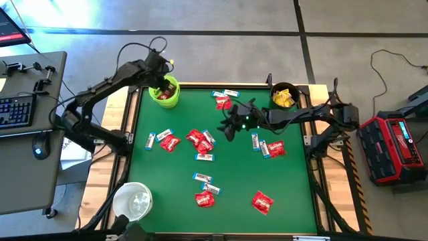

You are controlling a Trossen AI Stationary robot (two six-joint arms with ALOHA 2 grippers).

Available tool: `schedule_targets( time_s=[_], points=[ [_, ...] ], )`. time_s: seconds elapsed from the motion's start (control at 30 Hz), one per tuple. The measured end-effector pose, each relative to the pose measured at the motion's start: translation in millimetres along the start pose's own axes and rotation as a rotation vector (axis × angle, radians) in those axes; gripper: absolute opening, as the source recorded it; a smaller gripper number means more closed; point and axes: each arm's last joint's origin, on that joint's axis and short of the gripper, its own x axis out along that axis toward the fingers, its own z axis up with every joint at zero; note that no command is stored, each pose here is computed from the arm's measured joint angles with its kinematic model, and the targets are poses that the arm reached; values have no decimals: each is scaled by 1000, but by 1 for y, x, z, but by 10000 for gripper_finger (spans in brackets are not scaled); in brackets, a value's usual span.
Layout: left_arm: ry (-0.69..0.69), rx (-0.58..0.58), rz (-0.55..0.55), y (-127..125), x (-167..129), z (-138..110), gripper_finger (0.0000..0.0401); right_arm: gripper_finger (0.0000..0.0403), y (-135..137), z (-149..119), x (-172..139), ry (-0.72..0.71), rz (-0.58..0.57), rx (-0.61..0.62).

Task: Sort candy by brand, put in halloween buckets
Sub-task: Put the red candy into the green bucket

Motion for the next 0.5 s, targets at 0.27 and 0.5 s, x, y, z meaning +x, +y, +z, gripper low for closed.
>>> schedule_targets(
  time_s=[0.27, 0.5],
  points=[
    [-244, 9, -87, -18, -39, 6, 138, 190, -52, 14, -7, 3, -158, 187],
    [-390, 29, -176, -38, -57, 5, 138, 190, -96, 11, -6, 38, -328, 351]
  ],
)
